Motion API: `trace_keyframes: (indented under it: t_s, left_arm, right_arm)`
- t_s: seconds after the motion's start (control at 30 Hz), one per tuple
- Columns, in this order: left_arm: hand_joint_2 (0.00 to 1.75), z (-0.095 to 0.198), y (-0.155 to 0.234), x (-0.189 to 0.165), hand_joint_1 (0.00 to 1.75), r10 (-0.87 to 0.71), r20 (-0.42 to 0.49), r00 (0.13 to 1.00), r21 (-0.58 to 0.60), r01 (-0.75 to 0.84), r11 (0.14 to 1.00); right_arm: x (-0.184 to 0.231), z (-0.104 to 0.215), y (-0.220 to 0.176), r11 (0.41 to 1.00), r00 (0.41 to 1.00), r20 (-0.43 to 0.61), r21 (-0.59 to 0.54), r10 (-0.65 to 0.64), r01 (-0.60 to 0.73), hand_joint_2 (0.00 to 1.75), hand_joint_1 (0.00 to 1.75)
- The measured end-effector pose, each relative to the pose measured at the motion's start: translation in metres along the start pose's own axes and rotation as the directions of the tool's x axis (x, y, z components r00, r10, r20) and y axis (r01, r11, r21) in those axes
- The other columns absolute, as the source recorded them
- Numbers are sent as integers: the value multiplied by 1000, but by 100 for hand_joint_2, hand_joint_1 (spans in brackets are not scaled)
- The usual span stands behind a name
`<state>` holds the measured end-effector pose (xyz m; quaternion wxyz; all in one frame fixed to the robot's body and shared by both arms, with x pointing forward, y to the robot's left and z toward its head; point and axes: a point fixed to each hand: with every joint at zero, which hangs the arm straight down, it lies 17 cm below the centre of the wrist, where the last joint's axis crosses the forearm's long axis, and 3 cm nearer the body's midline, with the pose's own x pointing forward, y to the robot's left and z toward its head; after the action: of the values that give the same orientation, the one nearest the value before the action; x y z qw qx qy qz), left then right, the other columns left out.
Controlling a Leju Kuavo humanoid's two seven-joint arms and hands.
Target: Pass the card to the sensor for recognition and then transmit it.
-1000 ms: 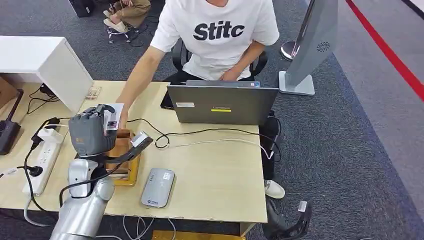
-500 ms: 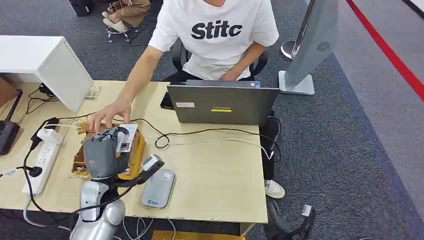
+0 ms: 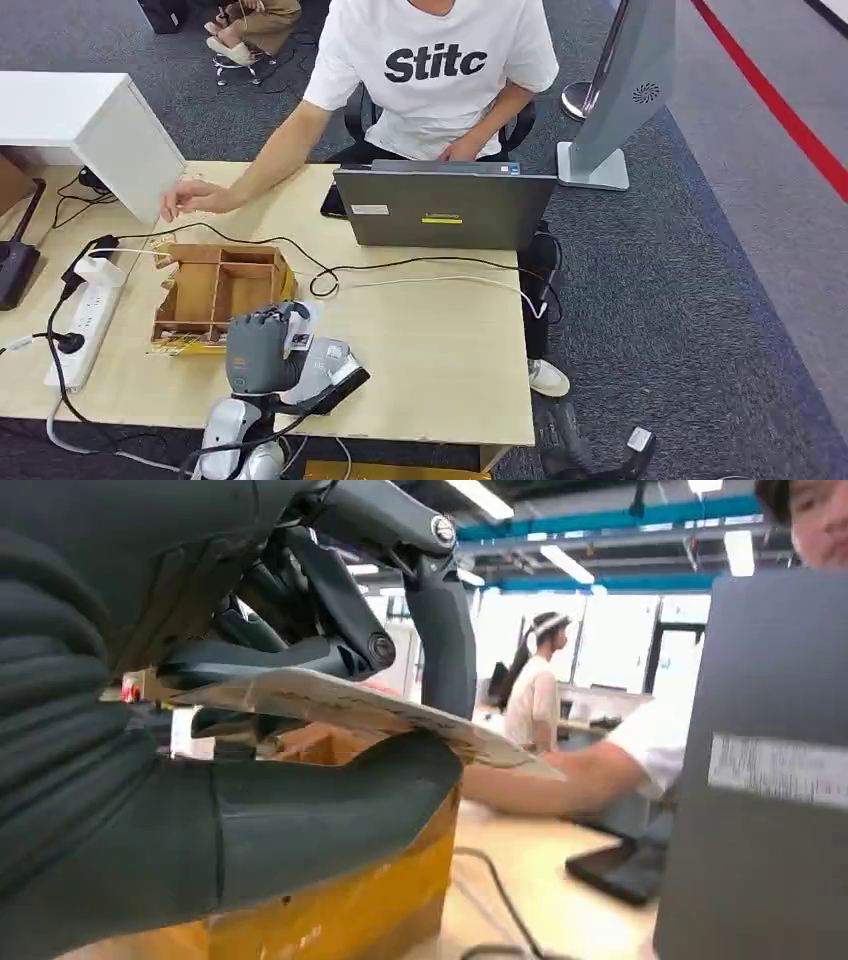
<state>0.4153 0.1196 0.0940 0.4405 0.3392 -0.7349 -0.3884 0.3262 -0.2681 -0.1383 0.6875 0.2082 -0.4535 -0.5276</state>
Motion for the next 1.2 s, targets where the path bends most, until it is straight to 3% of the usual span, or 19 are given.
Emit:
trace_keyframes:
  t_s: [0.5, 1.2]
  left_arm:
    - [175, 34, -63, -18, 175, 17, -145, 989, -165, -41, 985]
    - [175, 40, -74, -20, 175, 23, -200, 980, -195, -63, 979]
  right_arm:
    - [3, 1, -5, 1000, 1000, 9, -12, -19, 19, 175, 0]
    - [5, 1, -7, 1000, 1000, 15, -17, -22, 23, 175, 0]
